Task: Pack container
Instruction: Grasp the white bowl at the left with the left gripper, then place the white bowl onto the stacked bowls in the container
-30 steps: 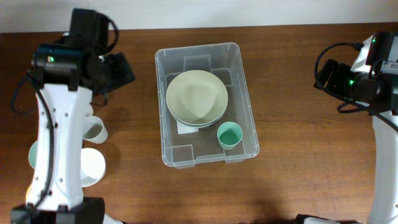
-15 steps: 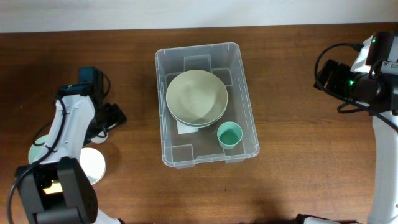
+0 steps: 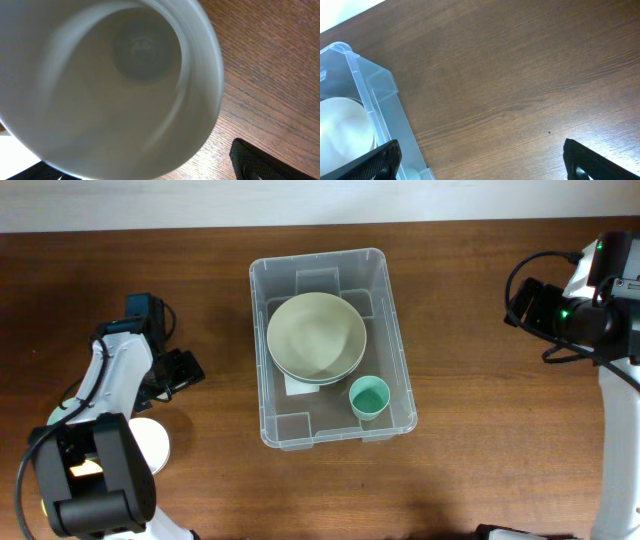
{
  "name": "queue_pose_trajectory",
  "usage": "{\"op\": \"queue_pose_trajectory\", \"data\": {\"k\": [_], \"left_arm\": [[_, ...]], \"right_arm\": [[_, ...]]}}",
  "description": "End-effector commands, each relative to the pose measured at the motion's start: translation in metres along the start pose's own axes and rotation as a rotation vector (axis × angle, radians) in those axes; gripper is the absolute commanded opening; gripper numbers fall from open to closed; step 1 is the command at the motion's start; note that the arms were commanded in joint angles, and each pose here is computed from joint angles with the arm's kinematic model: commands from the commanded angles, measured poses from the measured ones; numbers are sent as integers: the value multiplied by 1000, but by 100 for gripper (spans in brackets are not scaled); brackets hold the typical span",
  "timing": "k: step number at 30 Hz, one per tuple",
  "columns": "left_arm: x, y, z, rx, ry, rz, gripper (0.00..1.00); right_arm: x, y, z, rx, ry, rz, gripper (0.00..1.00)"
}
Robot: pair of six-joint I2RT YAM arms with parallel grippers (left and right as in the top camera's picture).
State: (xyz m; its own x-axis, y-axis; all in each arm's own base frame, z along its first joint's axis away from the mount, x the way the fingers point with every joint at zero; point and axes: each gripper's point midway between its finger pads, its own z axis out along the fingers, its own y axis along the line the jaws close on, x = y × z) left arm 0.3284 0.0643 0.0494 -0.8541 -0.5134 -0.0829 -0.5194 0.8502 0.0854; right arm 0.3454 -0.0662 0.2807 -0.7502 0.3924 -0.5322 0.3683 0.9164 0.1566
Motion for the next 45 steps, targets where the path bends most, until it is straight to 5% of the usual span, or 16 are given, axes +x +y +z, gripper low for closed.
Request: {"op": "queue_pose_trajectory", "data": {"k": [1, 5, 12, 26, 28, 31, 36, 45], "left_arm": [[9, 3, -2, -5, 40, 20, 93], [14, 10, -40, 0, 27, 0, 96], [-5, 8, -106, 101, -205, -23, 98], [-21, -28, -5, 103, -14, 69, 97], [-19, -34, 8, 95, 8, 86, 90], [-16, -41, 10, 95, 11, 111, 65], [-18, -62, -11, 112, -22, 161, 1], [-22, -86, -120, 144, -197, 249, 1]], "right_arm": [[0, 0, 2, -3, 4, 4, 99], [0, 0, 2, -3, 3, 3, 99], [0, 0, 5, -1, 12, 4, 99], [0, 0, 6, -1, 13, 4, 99], [0, 0, 6, -1, 13, 4, 99], [0, 0, 6, 0, 13, 4, 99], [0, -1, 6, 0, 14, 4, 99], [0, -1, 6, 0, 14, 4, 99]]}}
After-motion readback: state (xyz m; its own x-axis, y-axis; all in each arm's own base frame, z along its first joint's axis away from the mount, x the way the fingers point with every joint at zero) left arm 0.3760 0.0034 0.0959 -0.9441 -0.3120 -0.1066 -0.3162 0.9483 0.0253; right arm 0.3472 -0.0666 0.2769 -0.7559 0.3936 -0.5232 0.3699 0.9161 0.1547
